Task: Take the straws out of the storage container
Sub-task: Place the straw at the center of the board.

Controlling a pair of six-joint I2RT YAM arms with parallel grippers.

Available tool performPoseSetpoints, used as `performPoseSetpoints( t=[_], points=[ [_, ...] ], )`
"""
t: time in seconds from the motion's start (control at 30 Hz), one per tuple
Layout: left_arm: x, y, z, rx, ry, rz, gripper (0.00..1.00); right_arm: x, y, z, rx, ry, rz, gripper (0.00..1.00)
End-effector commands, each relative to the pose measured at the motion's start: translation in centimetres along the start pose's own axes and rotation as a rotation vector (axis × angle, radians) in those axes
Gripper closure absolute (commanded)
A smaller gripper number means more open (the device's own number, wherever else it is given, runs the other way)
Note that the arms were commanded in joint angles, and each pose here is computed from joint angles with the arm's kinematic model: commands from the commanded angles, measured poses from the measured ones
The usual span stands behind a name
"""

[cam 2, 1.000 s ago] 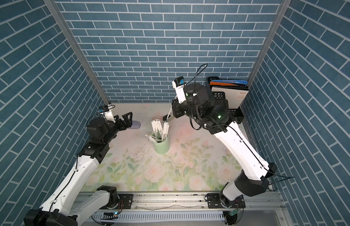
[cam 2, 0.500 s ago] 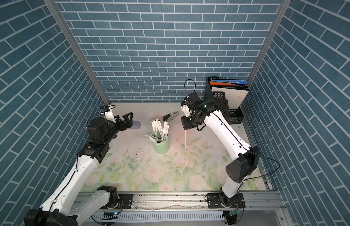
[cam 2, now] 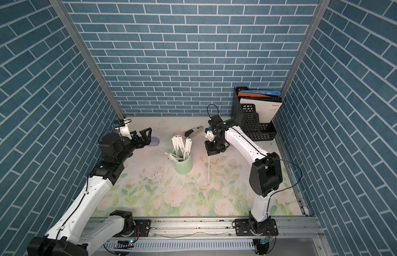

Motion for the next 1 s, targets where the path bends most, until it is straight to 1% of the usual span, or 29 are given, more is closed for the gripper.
performPoseSetpoints(
  t=[0.0,0.27,0.67,0.97],
  points=[
    [0.0,0.2,-0.4,-0.008,-0.025,0.002,0.0,-0.7,0.9,-0.7,0.014,0.025,0.002,1.0],
    [-0.1,0.1,-0.5,-0.012,-0.034,0.01,0.01,-2.6,2.1,-2.4,-0.014,0.036,0.029,1.0],
    [-0.2,-0.1,-0.5,-0.02,-0.053,0.015,0.0,-3.7,2.4,-3.1,-0.028,0.044,0.034,0.9],
    [-0.4,-0.4,-0.4,-0.02,-0.054,0.025,0.0,-4.5,2.1,-3.4,-0.04,0.044,0.03,0.86]
  ],
)
Point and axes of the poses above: each gripper's point midway between its finger pads, its own x axis back along the fingers, its own z axis along the line the jaws close on, y = z × x, the point moved 8 cm from there along x, back along the fingers, and after that the axes turned 9 degrees about x, right-handed, at the moved point
